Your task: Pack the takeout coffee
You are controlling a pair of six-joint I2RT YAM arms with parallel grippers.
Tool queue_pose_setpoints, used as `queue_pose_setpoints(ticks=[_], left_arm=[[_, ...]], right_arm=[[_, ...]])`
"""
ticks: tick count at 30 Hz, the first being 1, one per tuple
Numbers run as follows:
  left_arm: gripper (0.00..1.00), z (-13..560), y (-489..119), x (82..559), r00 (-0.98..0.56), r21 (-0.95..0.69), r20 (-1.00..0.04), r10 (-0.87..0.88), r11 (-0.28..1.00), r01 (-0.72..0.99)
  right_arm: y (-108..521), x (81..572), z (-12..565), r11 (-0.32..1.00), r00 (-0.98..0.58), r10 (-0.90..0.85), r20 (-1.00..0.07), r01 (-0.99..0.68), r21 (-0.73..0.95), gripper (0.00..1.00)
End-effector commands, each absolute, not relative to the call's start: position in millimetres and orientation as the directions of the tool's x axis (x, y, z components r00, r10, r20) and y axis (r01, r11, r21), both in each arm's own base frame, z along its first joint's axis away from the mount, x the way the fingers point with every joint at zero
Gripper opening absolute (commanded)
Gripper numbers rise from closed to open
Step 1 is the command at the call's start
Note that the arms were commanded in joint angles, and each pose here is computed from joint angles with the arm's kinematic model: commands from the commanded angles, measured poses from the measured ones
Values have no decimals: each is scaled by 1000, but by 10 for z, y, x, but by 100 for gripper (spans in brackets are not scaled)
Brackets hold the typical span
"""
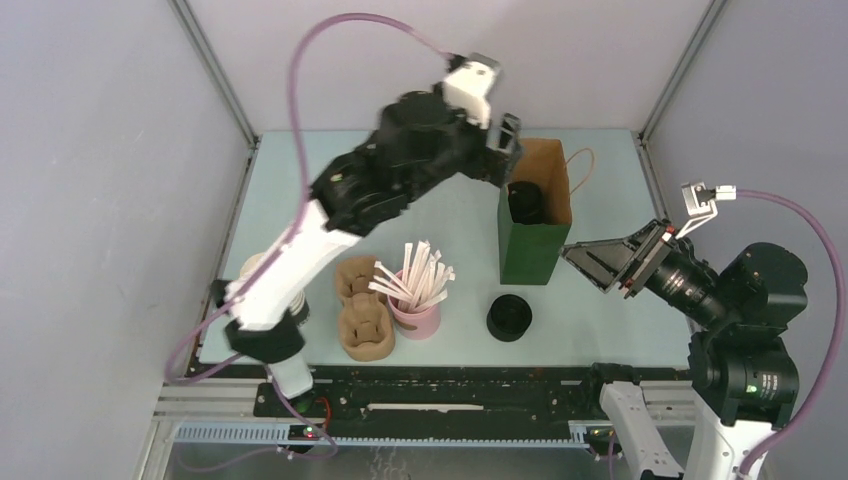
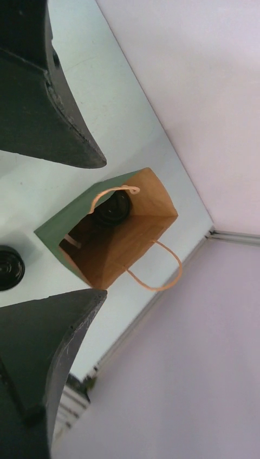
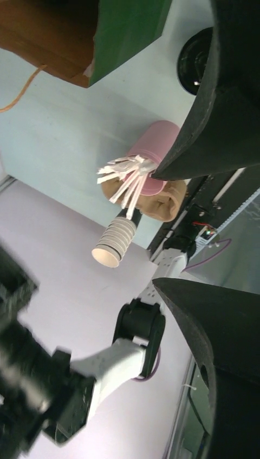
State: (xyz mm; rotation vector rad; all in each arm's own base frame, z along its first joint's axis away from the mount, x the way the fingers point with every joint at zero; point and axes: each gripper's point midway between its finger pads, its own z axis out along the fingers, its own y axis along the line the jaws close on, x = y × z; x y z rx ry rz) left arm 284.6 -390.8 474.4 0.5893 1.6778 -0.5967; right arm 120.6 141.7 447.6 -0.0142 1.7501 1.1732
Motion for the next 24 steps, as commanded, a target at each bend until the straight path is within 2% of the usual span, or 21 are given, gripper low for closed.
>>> queue_pose_setpoints(ticks=[1,2,3,4,6,8,14,17,24], left_arm=[[87,5427,-3183,2333,-174,-237,-971,-162,703,670],[88,5424,-3061,2243,-186,-254,-967,-174,697,670],[90,5420,-2934,2153,-194,-269,-963,-186,691,671],[92,5417,-2808,2051,-203,-281,-960,-195,682,675],[98,5466,-2530,1791,-193,-273,-962,-193,645,714],[100,5564,-2172,1514,-160,-245,-969,-191,616,748],[100,5675,-999,1209,-31,-266,-946,-321,722,639],[100,5600,-716,1155,2,-280,-936,-352,749,600],[100,5527,-460,1084,32,-263,-939,-342,776,573]], right_arm=[[1397,1128,4346,587,-541,390,-745,-477,654,75],[1400,1103,4308,595,-551,363,-751,-484,642,89],[1397,1062,4272,606,-547,336,-766,-497,621,98],[1392,1012,4258,618,-526,314,-790,-519,591,99],[1372,884,4288,646,-456,264,-850,-571,507,100],[1310,761,4379,685,-381,236,-894,-587,431,100],[973,767,4449,823,-301,241,-923,-440,359,100],[889,778,4550,844,-242,273,-931,-404,353,100],[944,746,4743,822,-192,291,-937,-452,348,100]])
